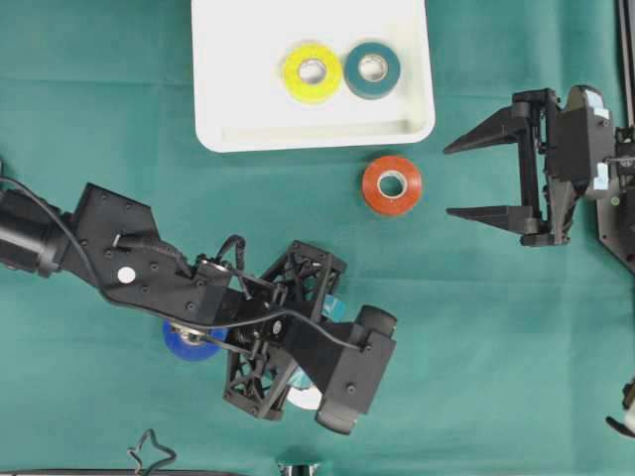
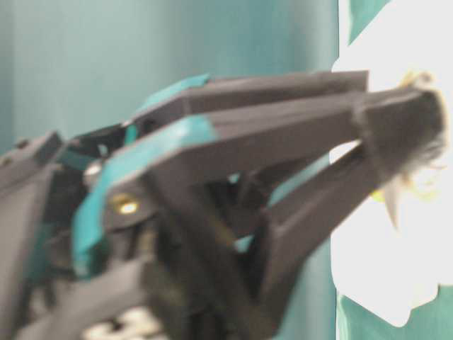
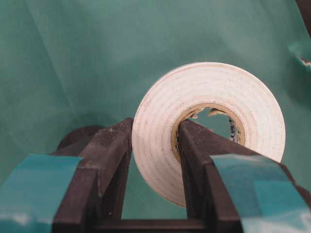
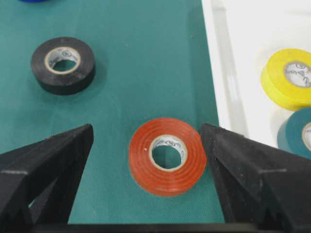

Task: Pick up the tape from a random location and place it into the white case.
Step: 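Lift the white roll and carry it toward the white tray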

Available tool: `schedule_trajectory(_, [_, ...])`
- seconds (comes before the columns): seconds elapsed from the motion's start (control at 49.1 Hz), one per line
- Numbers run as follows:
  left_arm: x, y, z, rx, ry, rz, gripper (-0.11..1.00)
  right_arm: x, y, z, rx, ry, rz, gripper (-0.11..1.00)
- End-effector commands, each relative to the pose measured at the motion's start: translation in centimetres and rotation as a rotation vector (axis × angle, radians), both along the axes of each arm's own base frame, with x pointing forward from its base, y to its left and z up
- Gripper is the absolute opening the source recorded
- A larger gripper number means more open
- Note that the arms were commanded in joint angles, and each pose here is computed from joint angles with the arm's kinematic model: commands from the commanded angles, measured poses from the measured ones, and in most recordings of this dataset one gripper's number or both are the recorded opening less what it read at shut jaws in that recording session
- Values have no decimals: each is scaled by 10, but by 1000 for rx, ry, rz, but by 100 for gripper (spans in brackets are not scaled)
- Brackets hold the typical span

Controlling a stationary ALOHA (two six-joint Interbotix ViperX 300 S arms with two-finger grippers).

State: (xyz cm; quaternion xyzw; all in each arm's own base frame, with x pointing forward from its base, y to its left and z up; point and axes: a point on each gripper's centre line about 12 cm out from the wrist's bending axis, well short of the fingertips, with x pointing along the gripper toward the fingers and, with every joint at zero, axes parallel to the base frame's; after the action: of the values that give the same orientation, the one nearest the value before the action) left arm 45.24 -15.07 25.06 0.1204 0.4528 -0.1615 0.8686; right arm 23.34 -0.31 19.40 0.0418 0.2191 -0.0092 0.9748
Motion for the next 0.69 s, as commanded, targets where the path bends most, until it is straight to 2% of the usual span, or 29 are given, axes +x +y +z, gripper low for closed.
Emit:
schedule_trajectory(0.0, [-4, 0, 42, -22, -72, -5, 24, 5, 0, 10, -2, -29, 1, 88])
schedule_trajectory(0.387, [-19, 5, 90, -22, -138, -29, 24, 5, 0, 9, -2, -28, -1, 88])
schedule_trajectory(0.672, [-26, 7, 101, -28, -149, -27, 24, 5, 0, 10, -2, -29, 1, 88])
